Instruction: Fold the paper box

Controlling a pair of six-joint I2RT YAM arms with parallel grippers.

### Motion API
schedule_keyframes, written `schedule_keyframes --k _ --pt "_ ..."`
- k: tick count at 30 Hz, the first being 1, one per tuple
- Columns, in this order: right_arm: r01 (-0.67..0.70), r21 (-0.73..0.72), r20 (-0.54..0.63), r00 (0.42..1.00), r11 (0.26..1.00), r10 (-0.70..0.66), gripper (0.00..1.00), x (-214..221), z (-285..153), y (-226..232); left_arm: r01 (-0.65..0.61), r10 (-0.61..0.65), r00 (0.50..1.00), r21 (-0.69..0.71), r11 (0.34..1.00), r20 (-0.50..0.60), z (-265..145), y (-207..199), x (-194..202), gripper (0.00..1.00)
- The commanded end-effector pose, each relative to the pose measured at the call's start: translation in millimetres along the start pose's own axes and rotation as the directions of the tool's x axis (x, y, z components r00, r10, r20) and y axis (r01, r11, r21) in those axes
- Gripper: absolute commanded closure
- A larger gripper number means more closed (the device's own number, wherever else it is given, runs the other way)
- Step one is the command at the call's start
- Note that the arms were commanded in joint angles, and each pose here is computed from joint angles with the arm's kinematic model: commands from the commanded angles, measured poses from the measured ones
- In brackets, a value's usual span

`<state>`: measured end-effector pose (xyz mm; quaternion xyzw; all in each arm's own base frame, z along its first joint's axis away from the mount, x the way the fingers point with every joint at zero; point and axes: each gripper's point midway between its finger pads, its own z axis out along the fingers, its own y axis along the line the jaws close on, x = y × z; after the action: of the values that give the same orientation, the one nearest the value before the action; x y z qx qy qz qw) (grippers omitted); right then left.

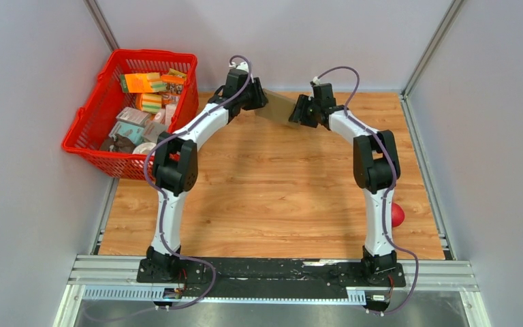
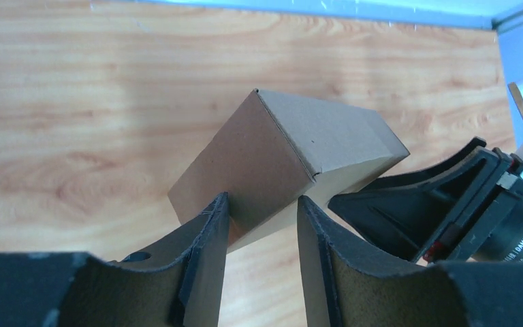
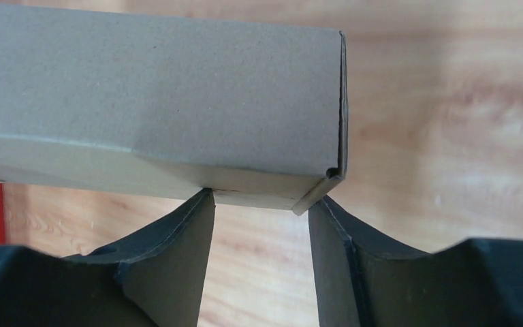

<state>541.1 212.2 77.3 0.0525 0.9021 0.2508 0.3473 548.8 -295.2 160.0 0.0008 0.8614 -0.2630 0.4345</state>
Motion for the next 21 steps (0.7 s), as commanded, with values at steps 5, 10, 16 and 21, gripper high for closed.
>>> schedule_keyframes --k 5,10,16,21 --pt "0.085 -0.237 0.15 0.987 0.968 -0.05 0.43 -70.2 15.2 68.8 0.174 -0.144 0.978 0.213 0.961 -0.149 41.5 -25.0 25.6 0.53" --pt "0.131 -0.224 0.183 0.979 0.966 -0.09 0.28 -81.0 19.5 66.2 0.135 -0.115 0.986 0.177 0.975 -0.119 39.1 -4.5 9.8 0.42" --pt "0.157 -0.218 0.209 0.972 0.963 -0.111 0.16 -101.1 14.6 64.4 0.033 -0.027 0.997 0.085 0.996 -0.069 18.9 21.2 -33.9 0.26" --pt "0.17 -0.162 0.216 0.967 0.972 -0.133 0.11 -118.7 -3.2 61.3 0.025 -0.024 1.0 0.036 0.999 -0.017 -10.7 33.4 -82.5 0.25"
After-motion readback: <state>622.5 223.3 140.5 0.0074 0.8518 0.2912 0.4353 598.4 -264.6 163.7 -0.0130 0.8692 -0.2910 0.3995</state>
